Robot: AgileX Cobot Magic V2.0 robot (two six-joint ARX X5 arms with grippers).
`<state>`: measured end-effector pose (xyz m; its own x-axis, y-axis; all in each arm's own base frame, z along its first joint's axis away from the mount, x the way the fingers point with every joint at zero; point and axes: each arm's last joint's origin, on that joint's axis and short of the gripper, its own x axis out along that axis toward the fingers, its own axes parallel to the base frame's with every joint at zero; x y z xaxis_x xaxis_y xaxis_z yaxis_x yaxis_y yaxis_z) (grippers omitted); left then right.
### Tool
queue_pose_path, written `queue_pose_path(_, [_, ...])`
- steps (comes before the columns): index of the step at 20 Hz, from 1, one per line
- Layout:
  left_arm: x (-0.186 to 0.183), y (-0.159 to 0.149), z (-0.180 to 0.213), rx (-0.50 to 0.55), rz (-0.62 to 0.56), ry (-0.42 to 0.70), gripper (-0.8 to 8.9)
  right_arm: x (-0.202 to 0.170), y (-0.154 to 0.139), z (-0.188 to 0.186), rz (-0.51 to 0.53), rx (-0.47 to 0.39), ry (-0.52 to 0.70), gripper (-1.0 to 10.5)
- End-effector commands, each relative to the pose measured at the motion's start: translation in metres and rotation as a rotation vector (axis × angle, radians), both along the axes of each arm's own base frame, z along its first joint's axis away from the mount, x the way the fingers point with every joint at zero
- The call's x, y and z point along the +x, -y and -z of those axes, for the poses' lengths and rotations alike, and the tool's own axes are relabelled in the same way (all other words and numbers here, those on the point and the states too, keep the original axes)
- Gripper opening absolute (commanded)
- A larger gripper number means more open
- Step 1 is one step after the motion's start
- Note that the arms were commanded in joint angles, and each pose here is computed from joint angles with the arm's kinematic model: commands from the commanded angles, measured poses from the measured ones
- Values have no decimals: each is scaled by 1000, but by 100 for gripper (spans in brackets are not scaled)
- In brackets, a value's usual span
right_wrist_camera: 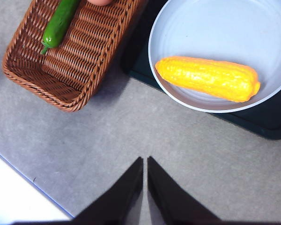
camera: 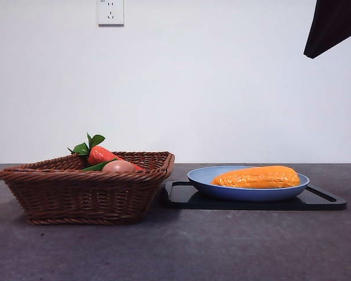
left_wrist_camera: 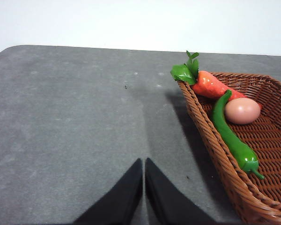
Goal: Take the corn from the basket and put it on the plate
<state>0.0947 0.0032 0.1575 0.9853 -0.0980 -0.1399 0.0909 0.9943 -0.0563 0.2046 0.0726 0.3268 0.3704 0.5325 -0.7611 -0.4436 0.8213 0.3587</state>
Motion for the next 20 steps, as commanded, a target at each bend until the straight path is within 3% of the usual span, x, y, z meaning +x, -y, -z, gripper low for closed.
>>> queue_pose_path(1, [1,0,10,-12,-2,-30,8,2,-1,-2,-3,3,12,2])
queue_pose_path(6, [1,0,10,-12,-2,-30,8,2,-2,-2,-5,4,12,2])
queue_pose_path(8, [1,0,10,-12,-2,-29,8,3,1,-5,-15,-15,65,2])
queue_pose_path(11, [1,0,9,-11,-2,-28,8,0,14,-23,64,-25,329,2])
queue_pose_path(14, [1,0,9,-11,-2,-21,8,-17,28,-25,119,48,624,2])
queue_pose_path(20, [1,0,9,-11,-2,-21,8,-71,65,33,330,47,888,2])
